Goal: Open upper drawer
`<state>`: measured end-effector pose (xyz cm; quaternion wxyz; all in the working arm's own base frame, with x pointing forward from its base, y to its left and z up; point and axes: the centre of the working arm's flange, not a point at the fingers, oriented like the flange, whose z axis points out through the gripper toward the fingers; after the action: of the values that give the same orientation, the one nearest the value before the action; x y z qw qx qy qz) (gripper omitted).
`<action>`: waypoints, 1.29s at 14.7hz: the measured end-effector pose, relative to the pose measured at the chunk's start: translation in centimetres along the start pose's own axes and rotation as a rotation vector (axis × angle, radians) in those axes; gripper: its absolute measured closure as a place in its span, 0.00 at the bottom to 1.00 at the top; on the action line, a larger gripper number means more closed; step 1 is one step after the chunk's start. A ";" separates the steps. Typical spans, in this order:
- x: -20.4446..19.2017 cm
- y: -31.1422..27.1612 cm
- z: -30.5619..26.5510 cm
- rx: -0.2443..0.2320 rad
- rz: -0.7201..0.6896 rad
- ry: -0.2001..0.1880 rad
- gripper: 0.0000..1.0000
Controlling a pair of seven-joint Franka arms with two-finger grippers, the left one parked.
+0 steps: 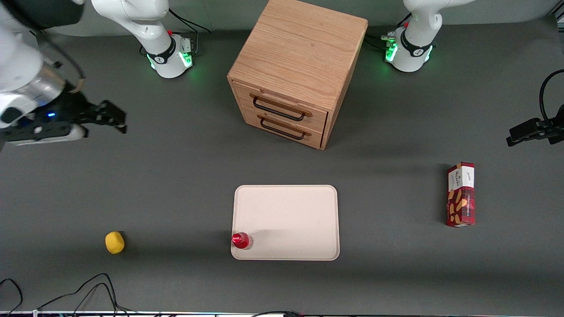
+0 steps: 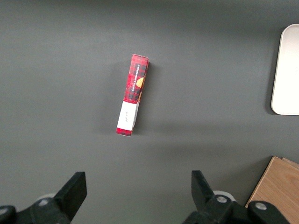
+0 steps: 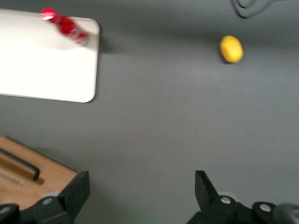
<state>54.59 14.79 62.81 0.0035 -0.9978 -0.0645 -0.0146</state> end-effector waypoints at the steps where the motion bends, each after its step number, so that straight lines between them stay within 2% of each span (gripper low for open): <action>1: -0.4 -2.9 -0.3 0.003 -0.050 0.007 0.00; 5: -1.8 -11.6 -0.2 0.031 -0.203 0.010 0.00; 7: -2.2 -15.6 0.8 0.105 -0.265 -0.010 0.00; 9: -2.1 -19.0 1.7 0.183 -0.311 -0.010 0.00; 12: -2.9 -24.1 3.3 0.244 -0.399 -0.024 0.00; 17: -4.0 -28.3 6.2 0.289 -0.477 -0.088 0.00; 19: -3.7 -28.5 7.0 0.291 -0.516 -0.096 0.00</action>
<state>47.45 42.63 55.81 0.1396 -0.9370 -0.3176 0.0415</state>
